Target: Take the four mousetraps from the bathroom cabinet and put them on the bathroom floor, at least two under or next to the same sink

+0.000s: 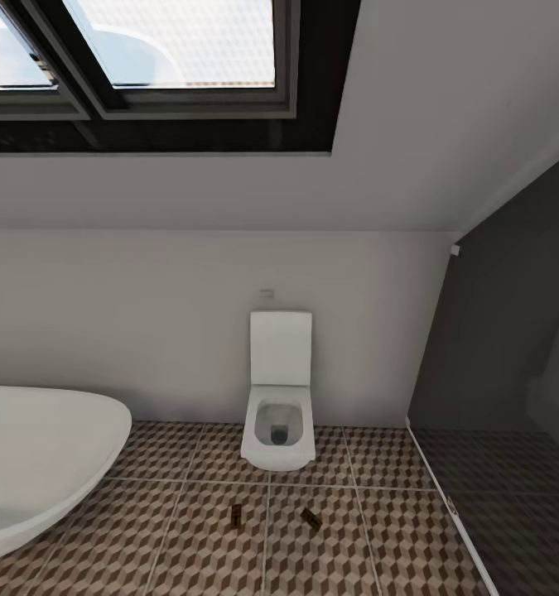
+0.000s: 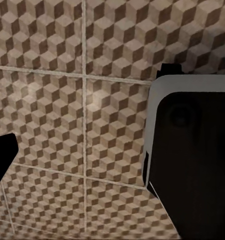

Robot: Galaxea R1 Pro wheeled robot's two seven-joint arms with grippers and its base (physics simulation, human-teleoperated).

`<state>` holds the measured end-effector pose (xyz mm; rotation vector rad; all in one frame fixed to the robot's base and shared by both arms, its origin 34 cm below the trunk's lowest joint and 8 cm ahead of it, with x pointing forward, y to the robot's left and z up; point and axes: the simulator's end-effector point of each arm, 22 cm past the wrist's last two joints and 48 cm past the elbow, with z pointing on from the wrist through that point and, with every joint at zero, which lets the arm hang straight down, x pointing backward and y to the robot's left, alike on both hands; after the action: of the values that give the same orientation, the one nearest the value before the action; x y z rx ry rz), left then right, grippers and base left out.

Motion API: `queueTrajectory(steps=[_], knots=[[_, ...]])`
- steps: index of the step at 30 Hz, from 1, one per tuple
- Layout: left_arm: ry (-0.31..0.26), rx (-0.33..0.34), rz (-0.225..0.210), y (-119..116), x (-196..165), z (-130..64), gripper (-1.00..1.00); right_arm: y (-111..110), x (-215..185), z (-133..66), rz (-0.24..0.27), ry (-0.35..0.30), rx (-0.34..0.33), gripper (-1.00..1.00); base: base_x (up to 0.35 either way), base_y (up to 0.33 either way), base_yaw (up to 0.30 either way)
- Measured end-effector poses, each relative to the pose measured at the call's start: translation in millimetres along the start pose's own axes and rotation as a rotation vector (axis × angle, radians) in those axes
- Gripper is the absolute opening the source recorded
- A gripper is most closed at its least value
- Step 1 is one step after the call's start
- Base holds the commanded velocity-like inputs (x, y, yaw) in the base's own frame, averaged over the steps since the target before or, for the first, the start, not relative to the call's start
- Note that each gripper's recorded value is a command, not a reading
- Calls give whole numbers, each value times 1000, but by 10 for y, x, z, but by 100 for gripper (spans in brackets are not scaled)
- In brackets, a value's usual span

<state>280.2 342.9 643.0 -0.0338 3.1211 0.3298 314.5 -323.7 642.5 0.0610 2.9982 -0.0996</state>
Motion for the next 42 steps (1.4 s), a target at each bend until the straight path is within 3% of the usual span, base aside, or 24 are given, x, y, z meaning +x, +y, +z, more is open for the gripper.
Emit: queueTrajectory(steps=[5, 12, 19, 20, 22, 27, 42], knots=[[67, 1, 8, 2, 164, 0, 100, -5, 155, -5, 2, 69, 2, 100, 0, 0, 0], [73, 5, 11, -16, 178, -2, 100, 27, 147, -6, 1, 71, -3, 100, 0, 0, 0], [-9, 5, 2, -12, -4, 5, 100, 55, 41, -2, -2, 26, -7, 100, 0, 0, 0], [-72, 5, -6, -10, -143, -1, 100, 51, -34, -2, -4, -9, -6, 100, 0, 0, 0], [-146, 6, -14, -11, -305, -19, 100, 48, -115, -4, -5, -46, -6, 100, 0, 0, 0], [-223, 8, -21, -25, -475, -52, 100, 58, -217, -11, -5, -91, -8, 100, 0, 0, 0], [-245, 3, -23, 9, -519, -60, 100, 79, -510, -57, -6, -224, -11, 100, 0, 0, 0]])
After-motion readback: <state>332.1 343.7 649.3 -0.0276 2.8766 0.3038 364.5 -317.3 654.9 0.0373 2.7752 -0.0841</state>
